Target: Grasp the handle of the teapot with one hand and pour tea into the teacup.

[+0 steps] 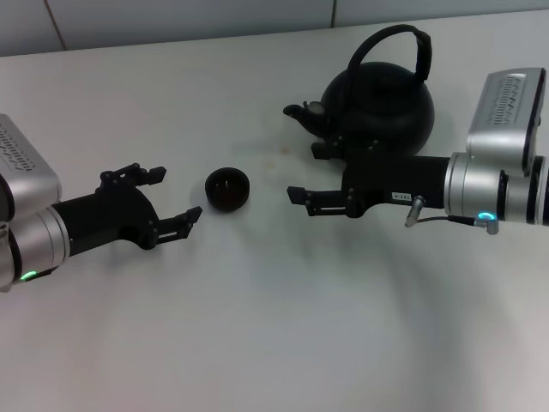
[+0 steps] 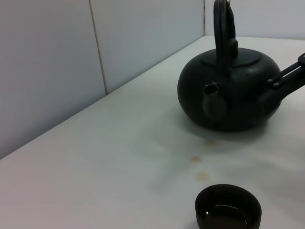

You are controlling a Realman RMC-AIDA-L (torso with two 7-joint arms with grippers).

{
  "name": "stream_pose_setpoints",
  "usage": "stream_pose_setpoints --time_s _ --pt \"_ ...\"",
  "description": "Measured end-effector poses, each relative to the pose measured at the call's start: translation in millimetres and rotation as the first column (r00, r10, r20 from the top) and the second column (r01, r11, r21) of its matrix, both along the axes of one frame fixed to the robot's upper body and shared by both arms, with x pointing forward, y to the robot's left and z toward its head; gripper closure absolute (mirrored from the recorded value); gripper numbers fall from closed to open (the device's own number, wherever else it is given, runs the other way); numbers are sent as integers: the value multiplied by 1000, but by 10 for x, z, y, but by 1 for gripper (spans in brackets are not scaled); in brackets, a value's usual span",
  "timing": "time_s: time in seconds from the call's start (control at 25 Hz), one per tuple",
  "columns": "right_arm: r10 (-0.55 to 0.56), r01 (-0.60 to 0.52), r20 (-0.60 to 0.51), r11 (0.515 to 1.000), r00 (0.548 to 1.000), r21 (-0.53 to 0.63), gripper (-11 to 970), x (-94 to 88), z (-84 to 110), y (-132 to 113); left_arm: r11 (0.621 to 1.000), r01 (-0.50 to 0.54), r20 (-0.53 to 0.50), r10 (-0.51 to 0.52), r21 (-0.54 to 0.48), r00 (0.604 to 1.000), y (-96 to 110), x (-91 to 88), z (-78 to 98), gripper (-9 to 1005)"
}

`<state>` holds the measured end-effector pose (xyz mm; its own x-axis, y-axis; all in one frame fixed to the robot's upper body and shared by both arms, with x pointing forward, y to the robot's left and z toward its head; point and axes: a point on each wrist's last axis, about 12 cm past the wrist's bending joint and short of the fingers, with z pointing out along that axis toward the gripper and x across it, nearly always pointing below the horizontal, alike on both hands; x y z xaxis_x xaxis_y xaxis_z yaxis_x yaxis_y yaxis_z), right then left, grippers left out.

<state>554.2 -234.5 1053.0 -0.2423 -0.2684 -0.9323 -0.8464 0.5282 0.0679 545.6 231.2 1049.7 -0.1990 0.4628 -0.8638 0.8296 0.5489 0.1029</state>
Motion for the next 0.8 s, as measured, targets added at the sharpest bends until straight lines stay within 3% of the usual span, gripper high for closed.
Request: stream_pose_setpoints --time_s 0.8 --pt "7 -7 3 999 1000 -37 126 42 -11 55 1000 -5 3 5 -2 1000 7 21 12 187"
